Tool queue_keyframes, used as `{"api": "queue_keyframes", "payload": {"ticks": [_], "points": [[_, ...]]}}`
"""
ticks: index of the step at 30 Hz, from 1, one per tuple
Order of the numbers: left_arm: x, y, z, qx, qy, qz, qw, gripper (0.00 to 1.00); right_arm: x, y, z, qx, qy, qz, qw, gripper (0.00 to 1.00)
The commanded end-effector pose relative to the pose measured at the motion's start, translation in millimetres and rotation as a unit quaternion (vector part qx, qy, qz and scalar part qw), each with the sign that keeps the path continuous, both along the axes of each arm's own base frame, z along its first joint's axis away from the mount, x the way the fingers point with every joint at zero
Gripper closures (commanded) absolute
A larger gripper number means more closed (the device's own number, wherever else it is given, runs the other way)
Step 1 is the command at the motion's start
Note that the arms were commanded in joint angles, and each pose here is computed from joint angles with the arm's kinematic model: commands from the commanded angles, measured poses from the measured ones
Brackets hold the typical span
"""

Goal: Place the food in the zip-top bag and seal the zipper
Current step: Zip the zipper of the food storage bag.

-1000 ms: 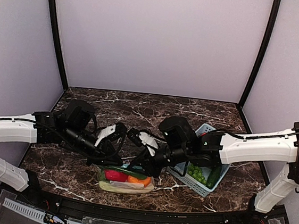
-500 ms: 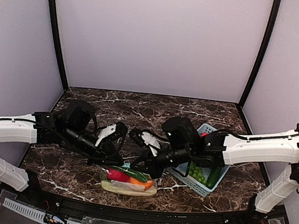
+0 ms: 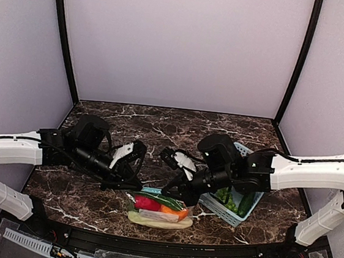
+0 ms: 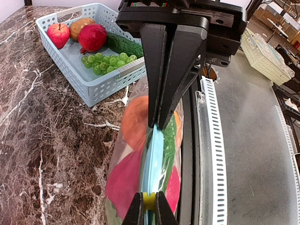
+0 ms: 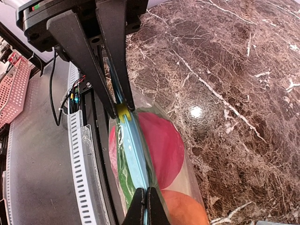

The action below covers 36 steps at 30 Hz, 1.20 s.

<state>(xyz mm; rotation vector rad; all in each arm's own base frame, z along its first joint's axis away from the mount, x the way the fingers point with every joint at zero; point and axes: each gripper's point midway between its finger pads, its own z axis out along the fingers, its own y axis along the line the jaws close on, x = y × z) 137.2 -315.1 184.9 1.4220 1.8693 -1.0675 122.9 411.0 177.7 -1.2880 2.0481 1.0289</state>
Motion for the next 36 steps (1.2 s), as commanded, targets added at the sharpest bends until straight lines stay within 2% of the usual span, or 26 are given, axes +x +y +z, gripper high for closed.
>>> {"api": "queue_keyframes", "payload": {"ticks": [1,36], "points": [[-4,13,-15,0.039,0.017,0.007,0.999,0.99,6,-23,-6,-0.031,-0.006,-0.023,0.999,1.0],[3,25,-18,0.051,0.01,0.03,0.998,0.99,16,-65,1,-0.059,-0.02,-0.071,0.996,1.0]]}}
